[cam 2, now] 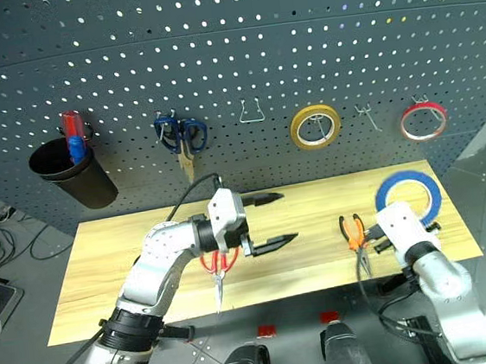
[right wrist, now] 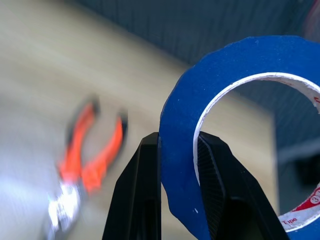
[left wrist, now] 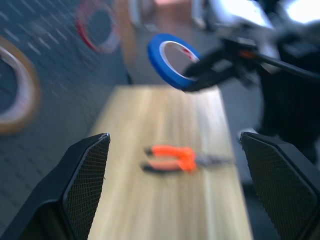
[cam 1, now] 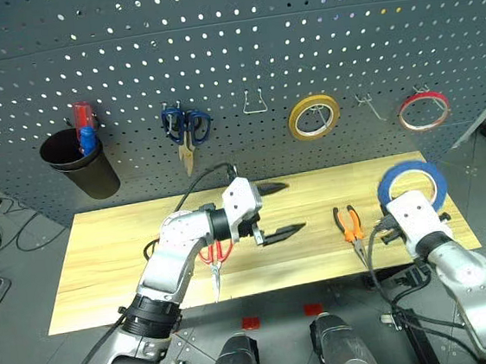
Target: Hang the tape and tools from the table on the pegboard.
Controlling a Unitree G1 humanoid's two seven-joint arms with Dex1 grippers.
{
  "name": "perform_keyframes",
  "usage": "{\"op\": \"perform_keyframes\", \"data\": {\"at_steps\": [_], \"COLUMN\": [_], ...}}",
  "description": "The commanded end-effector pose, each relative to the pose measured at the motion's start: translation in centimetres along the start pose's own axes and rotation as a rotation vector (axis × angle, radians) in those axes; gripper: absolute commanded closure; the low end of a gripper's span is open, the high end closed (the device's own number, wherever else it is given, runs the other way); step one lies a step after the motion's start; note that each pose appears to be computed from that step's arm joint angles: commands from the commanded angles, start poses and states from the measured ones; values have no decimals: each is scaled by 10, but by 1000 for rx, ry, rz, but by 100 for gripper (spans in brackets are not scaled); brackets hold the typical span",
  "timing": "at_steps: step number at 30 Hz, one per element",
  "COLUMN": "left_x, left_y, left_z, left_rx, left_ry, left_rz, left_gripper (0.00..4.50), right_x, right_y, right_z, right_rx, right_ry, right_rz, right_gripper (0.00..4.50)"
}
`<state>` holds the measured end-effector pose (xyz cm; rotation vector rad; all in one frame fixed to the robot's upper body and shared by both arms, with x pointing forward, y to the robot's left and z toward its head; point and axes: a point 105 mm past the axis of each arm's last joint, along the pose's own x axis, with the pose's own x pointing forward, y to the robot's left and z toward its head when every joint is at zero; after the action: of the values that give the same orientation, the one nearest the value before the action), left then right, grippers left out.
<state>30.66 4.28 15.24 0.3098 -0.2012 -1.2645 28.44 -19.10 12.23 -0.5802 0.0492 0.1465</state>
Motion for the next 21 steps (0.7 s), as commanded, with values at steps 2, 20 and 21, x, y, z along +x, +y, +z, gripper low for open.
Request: {"op": "perform_keyframes", "data": {"at_steps": [2,20,21], "left_x": [1,-4,-9], "left_y": [17,27,28], "left_z": [23,14,9], "left_rx": [43,53,57], "left_ry": [-82,-20,7], "left_rz": [77,128,127], "left_gripper": [9,9,9], "right_x": [12,84,77], "right_y": [-16,-21,-13], "right_z": [62,44,38], "right_rx": [-33,248,240], "right_ry": [-266,-233,-208], "right_rz": [-98,-21,-4], "right_gripper": [380,195,158]}}
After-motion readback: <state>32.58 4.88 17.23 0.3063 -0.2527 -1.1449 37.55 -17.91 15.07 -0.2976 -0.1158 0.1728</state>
